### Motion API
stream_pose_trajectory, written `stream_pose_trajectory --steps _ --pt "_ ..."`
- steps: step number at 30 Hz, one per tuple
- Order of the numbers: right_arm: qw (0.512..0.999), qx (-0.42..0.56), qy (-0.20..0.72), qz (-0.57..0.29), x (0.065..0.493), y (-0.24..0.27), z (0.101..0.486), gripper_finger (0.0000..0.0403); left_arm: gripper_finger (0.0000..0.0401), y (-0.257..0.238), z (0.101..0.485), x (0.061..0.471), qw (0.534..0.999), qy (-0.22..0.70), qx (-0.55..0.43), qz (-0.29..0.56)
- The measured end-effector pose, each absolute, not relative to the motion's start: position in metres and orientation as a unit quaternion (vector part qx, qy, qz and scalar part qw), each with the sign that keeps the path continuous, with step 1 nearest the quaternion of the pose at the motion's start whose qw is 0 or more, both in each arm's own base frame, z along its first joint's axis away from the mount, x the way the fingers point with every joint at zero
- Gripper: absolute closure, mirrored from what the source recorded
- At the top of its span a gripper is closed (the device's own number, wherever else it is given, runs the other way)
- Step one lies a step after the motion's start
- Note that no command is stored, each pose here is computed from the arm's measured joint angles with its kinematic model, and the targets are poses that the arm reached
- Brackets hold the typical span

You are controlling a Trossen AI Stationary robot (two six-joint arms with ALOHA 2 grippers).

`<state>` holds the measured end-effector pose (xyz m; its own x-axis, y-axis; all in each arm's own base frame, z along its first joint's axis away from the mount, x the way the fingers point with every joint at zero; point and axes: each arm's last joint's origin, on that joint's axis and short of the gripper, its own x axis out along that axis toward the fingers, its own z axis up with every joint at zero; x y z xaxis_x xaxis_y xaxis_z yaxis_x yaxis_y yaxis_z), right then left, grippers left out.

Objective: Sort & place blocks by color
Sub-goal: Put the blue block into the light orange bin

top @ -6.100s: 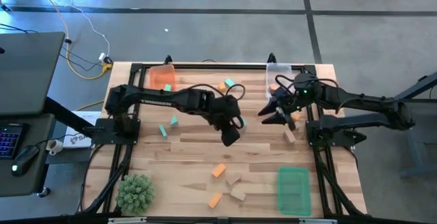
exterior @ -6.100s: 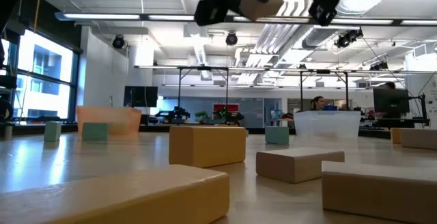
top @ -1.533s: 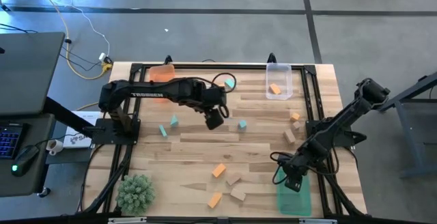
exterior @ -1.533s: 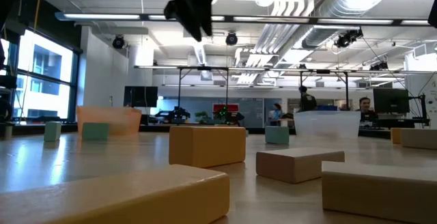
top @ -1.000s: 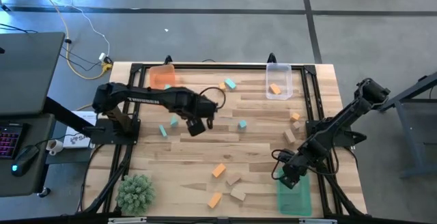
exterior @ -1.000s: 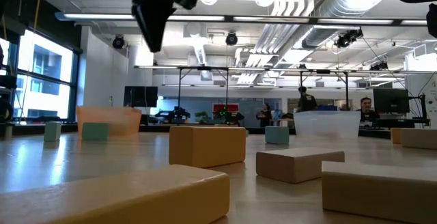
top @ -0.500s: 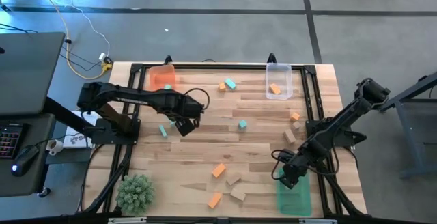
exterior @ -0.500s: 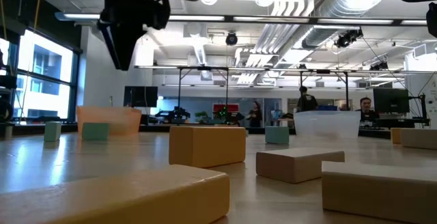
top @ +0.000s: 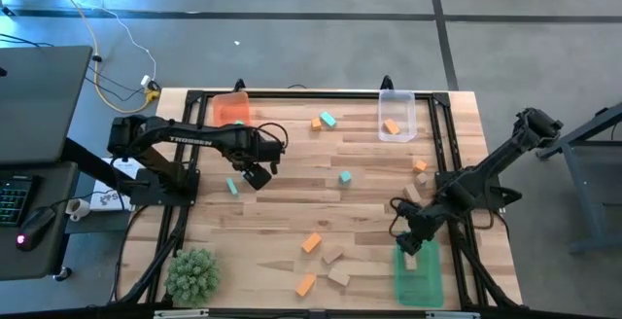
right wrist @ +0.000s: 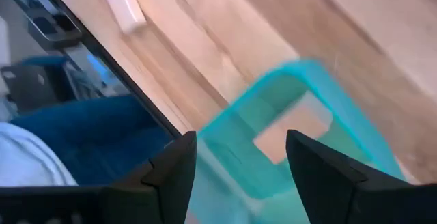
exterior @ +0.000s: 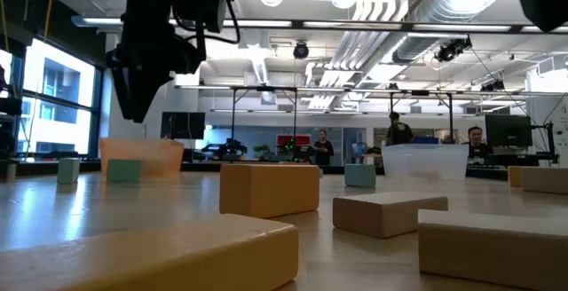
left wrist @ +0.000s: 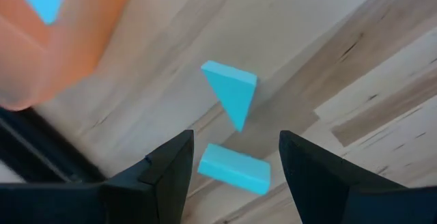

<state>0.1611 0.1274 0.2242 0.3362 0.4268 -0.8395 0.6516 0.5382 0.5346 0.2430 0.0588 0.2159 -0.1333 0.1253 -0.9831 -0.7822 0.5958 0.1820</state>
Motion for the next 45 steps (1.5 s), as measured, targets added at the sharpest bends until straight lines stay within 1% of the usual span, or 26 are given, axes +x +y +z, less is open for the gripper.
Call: stream_pose_trajectory --steps 7,13,17,26,31,34,36,39,42,45 --pt "0.685 0.474 0.545 -0.094 0.159 0.109 0.233 0.0190 0.0199 0.065 0.198 0.242 0.616 0.633 -0.279 0.377" --pt "0.695 0.465 0.540 -0.095 0.163 0.100 0.234 0.0190 0.0199 0.067 0.187 0.236 0.605 0.637 -0.290 0.379" --pt "0.699 0.463 0.537 -0.096 0.166 0.095 0.234 0.0190 0.0199 0.066 0.181 0.237 0.612 0.631 -0.303 0.368" --pt "0.704 0.462 0.530 -0.100 0.169 0.088 0.234 0.0190 0.0199 0.063 0.165 0.228 0.601 0.635 -0.306 0.376" --pt "0.707 0.462 0.525 -0.103 0.171 0.084 0.234 0.0190 0.0199 0.063 0.154 0.226 0.611 0.626 -0.308 0.374" --pt "0.708 0.464 0.522 -0.107 0.173 0.082 0.233 0.0190 0.0201 0.064 0.150 0.226 0.627 0.617 -0.297 0.372" --pt "0.709 0.464 0.520 -0.109 0.173 0.080 0.234 0.0190 0.0207 0.066 0.146 0.225 0.631 0.612 -0.298 0.372" --pt "0.708 0.467 0.517 -0.113 0.175 0.077 0.234 0.0190 0.0227 0.068 0.141 0.219 0.624 0.615 -0.301 0.377" --pt "0.708 0.469 0.516 -0.115 0.175 0.075 0.234 0.0190 0.0260 0.070 0.138 0.215 0.618 0.624 -0.300 0.372" --pt "0.707 0.472 0.513 -0.119 0.176 0.073 0.234 0.0190 0.0303 0.072 0.137 0.213 0.620 0.630 -0.294 0.363"
